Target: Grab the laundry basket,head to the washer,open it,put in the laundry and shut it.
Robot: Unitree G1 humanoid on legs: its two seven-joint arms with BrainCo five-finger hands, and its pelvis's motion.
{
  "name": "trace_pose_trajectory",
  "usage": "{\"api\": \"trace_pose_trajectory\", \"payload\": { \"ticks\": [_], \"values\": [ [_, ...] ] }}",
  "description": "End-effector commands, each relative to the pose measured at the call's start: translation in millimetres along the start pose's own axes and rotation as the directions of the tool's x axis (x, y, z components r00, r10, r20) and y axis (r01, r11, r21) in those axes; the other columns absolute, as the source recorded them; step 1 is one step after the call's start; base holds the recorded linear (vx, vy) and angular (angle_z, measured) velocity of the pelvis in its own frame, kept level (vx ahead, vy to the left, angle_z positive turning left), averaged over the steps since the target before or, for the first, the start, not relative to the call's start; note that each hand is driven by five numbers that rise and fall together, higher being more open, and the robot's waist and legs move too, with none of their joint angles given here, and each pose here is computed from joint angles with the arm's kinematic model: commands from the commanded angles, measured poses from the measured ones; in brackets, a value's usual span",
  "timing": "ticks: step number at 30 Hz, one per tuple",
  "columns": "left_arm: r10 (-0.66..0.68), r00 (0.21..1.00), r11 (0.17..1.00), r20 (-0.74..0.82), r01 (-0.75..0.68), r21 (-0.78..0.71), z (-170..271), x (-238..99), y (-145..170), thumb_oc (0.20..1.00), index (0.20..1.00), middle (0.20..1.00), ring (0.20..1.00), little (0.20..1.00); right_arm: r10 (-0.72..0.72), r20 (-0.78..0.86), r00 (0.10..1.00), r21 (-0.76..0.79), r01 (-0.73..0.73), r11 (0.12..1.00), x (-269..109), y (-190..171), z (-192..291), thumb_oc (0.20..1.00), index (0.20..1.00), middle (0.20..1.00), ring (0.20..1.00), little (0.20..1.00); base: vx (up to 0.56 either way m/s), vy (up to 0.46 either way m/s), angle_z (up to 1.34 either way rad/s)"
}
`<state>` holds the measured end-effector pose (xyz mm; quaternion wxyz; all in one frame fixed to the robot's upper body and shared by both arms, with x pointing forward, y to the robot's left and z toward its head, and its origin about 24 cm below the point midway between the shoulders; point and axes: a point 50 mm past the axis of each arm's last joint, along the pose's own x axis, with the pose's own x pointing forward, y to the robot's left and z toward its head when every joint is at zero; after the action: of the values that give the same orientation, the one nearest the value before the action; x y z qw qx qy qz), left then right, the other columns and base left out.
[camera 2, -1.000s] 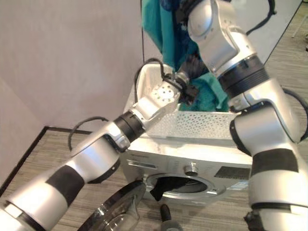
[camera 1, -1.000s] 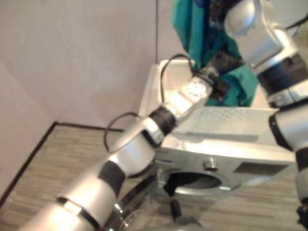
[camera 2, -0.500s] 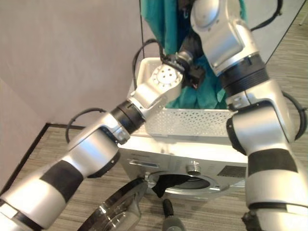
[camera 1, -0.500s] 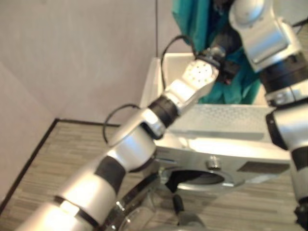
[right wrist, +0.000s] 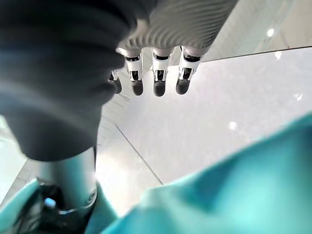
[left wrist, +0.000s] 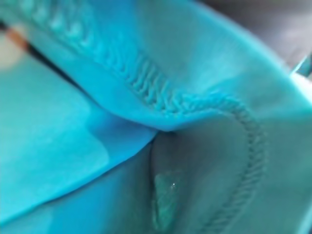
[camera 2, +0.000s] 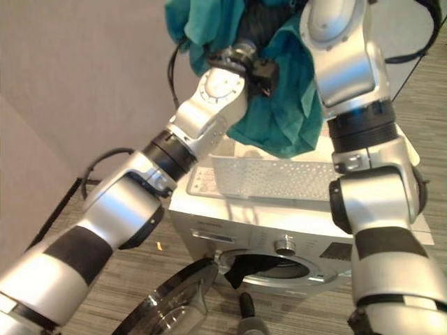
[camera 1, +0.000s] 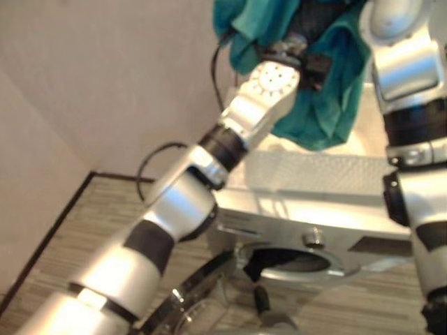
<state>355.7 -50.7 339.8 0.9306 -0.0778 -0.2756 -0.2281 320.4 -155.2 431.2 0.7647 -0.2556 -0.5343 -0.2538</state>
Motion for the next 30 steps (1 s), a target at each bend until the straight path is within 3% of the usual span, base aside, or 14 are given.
{"api": "trace_pose_trajectory", "payload": {
  "ticks": [1,17,21,30],
  "values": [
    [-0.066,0.971,0.992,0.228,0.039,0.119,68.8,18.7,-17.6,0.2,0.2,0.2,0.2,0.2,-0.09,-0.016,0.996,0.008,0.09,0.996,5.4,-18.7,-9.9,1.0,1.0,1.0,1.0,1.0,0.0,0.0,0.0],
    [-0.018,0.908,0.993,0.419,-0.032,0.113,125.8,18.0,7.8,0.2,0.2,0.2,0.2,0.2,-0.081,-0.005,0.997,0.007,0.081,0.997,-32.4,-21.8,-22.8,1.0,1.0,1.0,1.0,1.0,0.0,0.002,0.01],
    [-0.002,0.854,0.989,0.52,-0.074,0.126,165.8,15.1,23.9,0.2,0.2,0.2,0.2,0.2,-0.04,-0.033,0.999,0.009,0.04,0.999,-61.5,-23.3,-35.1,1.0,1.0,1.0,1.0,1.0,-0.02,0.03,0.05],
    [-0.01,0.791,0.983,0.612,-0.103,0.15,191.6,2.3,44.6,0.2,0.2,0.2,0.2,0.2,0.064,-0.119,0.991,-0.008,-0.065,0.998,-105.5,-29.3,-58.5,1.0,1.0,1.0,1.0,1.0,-0.03,0.025,0.04]
  ]
}}
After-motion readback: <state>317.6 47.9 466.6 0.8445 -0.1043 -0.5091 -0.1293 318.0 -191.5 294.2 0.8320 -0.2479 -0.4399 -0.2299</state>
